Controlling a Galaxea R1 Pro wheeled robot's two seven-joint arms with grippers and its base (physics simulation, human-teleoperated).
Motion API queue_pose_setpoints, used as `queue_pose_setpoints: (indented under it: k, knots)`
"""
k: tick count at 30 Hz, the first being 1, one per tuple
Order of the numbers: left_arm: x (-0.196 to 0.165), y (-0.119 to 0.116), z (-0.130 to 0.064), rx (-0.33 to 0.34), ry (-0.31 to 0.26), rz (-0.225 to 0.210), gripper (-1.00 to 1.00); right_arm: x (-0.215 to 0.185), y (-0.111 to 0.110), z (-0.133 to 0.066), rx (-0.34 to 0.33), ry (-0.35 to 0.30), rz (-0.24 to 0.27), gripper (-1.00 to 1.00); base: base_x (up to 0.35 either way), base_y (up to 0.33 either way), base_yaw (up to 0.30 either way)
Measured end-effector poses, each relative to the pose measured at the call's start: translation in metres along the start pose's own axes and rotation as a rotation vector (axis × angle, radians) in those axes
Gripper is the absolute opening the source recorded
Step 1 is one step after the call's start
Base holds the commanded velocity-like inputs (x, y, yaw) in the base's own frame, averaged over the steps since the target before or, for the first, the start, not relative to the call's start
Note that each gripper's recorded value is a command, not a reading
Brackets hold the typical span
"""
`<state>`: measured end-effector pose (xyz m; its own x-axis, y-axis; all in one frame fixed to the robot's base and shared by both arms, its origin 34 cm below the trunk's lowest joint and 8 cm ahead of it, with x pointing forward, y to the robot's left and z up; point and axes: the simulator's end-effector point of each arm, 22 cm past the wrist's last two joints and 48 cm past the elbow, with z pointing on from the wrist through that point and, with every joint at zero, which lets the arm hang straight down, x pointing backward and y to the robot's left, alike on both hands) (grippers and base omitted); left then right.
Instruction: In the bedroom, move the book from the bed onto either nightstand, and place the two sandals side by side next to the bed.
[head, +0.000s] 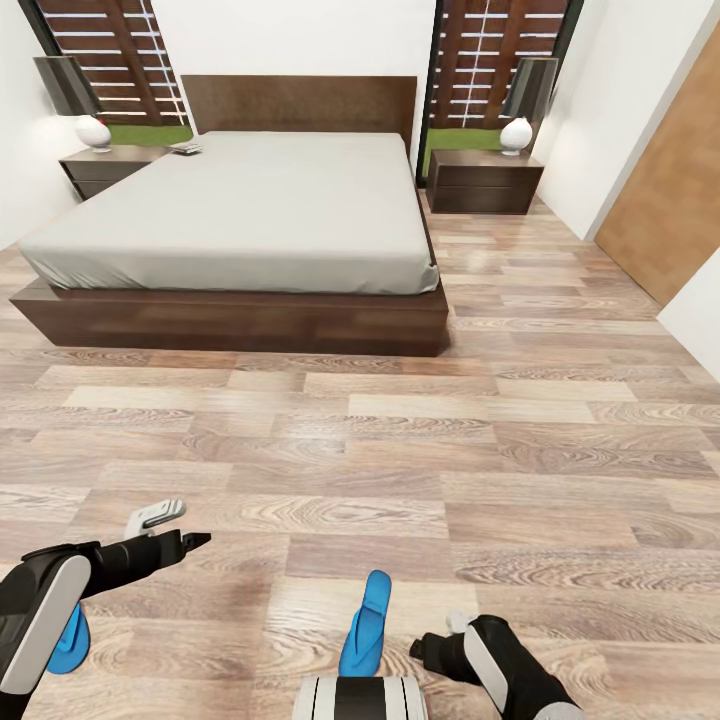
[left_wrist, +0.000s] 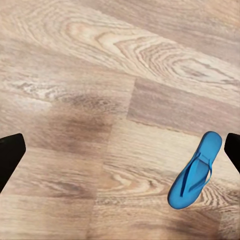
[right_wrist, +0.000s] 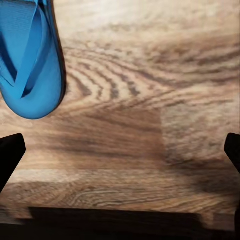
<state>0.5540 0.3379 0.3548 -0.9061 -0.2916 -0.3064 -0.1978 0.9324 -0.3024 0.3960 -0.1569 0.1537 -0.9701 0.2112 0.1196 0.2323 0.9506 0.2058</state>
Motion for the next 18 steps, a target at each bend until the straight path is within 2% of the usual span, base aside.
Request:
queue_pose_setpoints:
  k: [7, 18]
  knots:
    - [0.000, 0.000, 0.000, 0.000, 0.000, 0.000, 1.00, -0.008, 0.002, -0.003, 0.000, -0.006, -0.006, 1.00, 0.000, 0.000, 0.000]
    - [0.000, 0.001, 0.000, -0.003, -0.001, 0.000, 1.00, -0.014, 0.006, -0.004, 0.006, -0.011, -0.045, 1.00, 0.000, 0.000, 0.000]
